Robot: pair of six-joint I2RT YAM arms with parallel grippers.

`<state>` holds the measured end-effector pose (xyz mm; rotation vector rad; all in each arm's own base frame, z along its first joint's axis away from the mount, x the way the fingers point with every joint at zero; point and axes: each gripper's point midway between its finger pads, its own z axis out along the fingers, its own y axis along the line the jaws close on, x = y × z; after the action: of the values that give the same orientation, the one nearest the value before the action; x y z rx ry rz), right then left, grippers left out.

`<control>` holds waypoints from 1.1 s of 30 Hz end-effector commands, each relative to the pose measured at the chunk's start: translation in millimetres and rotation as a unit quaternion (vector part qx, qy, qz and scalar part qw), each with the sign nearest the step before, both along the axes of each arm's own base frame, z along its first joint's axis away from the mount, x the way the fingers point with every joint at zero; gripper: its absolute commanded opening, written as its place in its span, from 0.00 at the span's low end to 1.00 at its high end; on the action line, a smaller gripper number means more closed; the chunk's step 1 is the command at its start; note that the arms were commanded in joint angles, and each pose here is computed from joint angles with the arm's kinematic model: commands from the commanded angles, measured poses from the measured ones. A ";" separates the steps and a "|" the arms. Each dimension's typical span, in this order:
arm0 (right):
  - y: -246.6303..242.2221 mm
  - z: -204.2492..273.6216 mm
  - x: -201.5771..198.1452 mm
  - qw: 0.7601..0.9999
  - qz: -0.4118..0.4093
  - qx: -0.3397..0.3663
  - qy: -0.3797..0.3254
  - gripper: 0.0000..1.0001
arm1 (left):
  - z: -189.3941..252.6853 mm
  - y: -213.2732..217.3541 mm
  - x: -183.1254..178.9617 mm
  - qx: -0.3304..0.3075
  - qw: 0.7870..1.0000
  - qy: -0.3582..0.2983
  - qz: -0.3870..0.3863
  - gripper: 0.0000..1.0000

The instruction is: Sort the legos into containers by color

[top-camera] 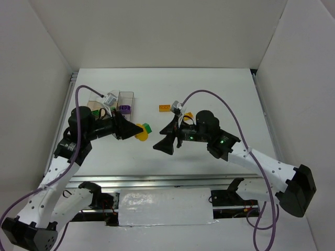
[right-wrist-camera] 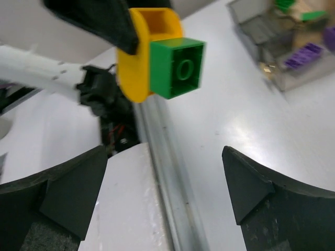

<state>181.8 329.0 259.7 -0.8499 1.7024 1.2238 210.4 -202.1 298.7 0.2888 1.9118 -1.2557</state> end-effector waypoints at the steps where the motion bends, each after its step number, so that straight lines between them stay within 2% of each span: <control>1: 3.0 38.8 -42.3 0.992 0.117 0.037 -0.019 0.97 | 32.6 -5.5 -23.0 -0.017 0.992 -0.110 -0.064 0.00; 6: 9.2 61.9 -43.4 0.991 0.126 0.054 0.005 0.93 | 53.5 -10.3 -60.0 -0.050 0.973 -0.176 -0.143 0.00; 9: 12.0 77.4 -45.0 0.989 0.131 0.063 0.009 0.87 | 54.0 -10.6 -69.9 -0.051 0.967 -0.185 -0.166 0.00; 13: 12.3 88.3 -36.2 0.992 0.107 0.066 0.002 0.82 | 49.7 -12.2 -73.2 -0.053 0.965 -0.178 -0.185 0.00; 17: 17.7 95.2 -38.9 0.990 0.125 0.070 0.008 0.64 | 48.6 -13.9 -73.5 -0.060 0.964 -0.171 -0.194 0.00; 24: 31.2 86.2 -46.6 0.985 0.156 0.070 0.023 0.60 | 50.9 -13.6 -73.2 -0.062 0.964 -0.173 -0.190 0.00; 25: 32.5 86.0 -47.6 0.984 0.160 0.070 0.022 0.57 | 51.7 -13.8 -72.5 -0.064 0.965 -0.171 -0.189 0.00; 27: 33.5 82.0 -48.2 0.984 0.166 0.069 0.023 0.43 | 53.8 -14.1 -71.9 -0.066 0.964 -0.174 -0.189 0.00; 28: 33.7 82.2 -47.0 0.984 0.162 0.070 0.021 0.24 | 53.6 -14.3 -71.6 -0.065 0.964 -0.174 -0.190 0.00; 31: 32.6 81.6 -43.9 0.985 0.152 0.074 0.011 0.00 | 52.6 -14.7 -69.5 -0.064 0.965 -0.172 -0.189 0.00; 33: 27.8 80.7 -43.7 0.985 0.150 0.080 0.004 0.00 | 48.6 -14.0 -66.6 -0.057 0.969 -0.161 -0.180 0.00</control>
<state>136.1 359.0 325.4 -1.0358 1.6001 1.5628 145.6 -215.6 336.6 0.7188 1.5951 -1.4661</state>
